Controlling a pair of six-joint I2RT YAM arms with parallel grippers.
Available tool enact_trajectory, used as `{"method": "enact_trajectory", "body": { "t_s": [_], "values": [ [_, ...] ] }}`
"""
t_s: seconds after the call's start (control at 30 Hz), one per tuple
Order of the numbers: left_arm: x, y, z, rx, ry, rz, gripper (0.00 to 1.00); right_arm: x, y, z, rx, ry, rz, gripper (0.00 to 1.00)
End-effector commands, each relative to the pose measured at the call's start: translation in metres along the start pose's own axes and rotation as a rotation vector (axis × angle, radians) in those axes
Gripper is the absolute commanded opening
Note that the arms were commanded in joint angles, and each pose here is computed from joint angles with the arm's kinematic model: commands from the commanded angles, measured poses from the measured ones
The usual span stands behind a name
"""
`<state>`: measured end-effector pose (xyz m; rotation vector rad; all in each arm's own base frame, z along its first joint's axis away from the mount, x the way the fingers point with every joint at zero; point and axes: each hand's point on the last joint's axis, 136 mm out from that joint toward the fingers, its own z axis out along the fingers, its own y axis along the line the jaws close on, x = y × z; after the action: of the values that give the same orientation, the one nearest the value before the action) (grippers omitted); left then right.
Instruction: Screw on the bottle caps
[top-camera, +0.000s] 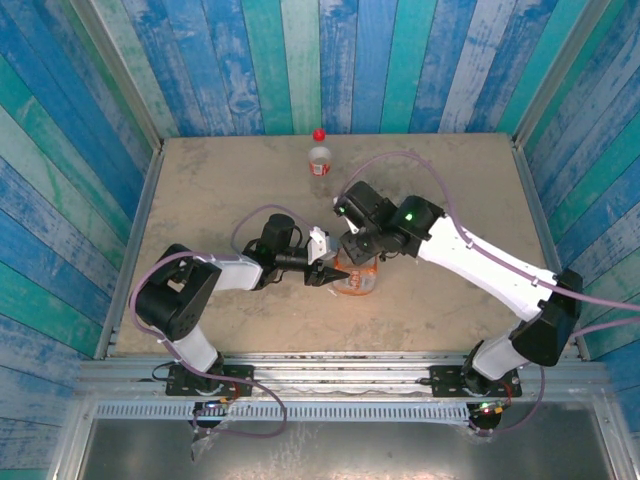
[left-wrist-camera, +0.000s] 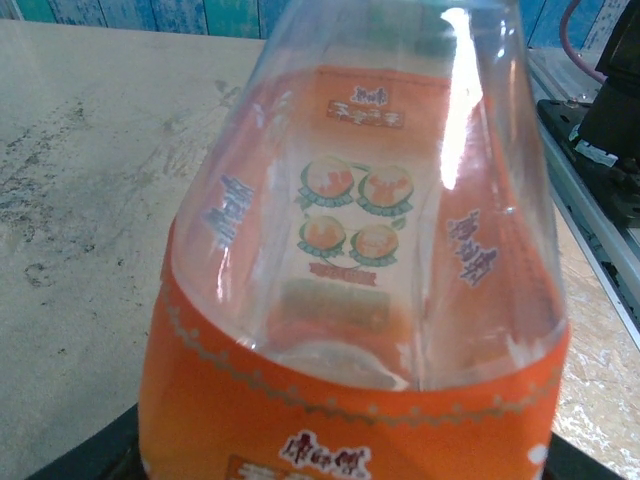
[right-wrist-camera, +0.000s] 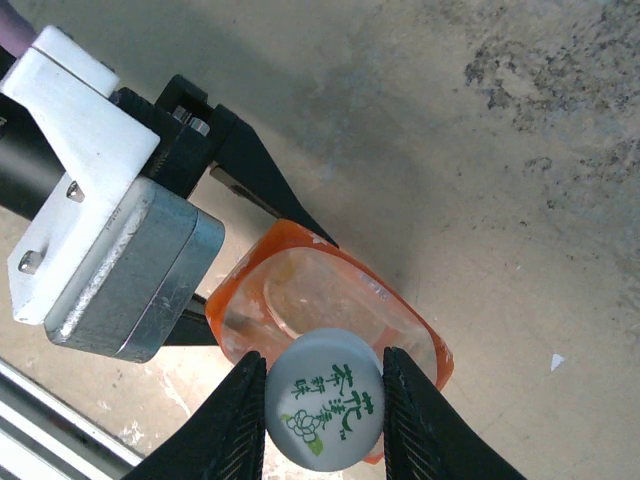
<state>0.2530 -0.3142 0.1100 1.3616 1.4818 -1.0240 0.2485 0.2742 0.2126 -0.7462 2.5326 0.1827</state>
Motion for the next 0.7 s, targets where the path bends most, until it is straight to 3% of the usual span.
{"method": "enact_trajectory", "body": {
  "t_s": [0.0, 0.2, 0.47, 0.67],
  "values": [
    [-0.021, 0.013, -0.008, -0.075, -0.035, 0.02, 0.58, 0.041, 0.008, 0.029, 0.001, 0.137, -0.001, 0.22],
    [-0.021, 0.013, -0.007, -0.073, -0.039, 0.01, 0.58, 0.048, 0.011, 0.028, -0.045, 0.094, -0.084, 0.24],
    [-0.02, 0.013, -0.006, -0.069, -0.038, 0.0, 0.58, 0.043, 0.02, 0.017, -0.112, -0.06, -0.229, 0.27],
    [-0.019, 0.013, -0.007, -0.071, -0.038, 0.002, 0.59, 0.05, 0.009, 0.02, -0.061, -0.048, -0.295, 0.28]
  ]
}}
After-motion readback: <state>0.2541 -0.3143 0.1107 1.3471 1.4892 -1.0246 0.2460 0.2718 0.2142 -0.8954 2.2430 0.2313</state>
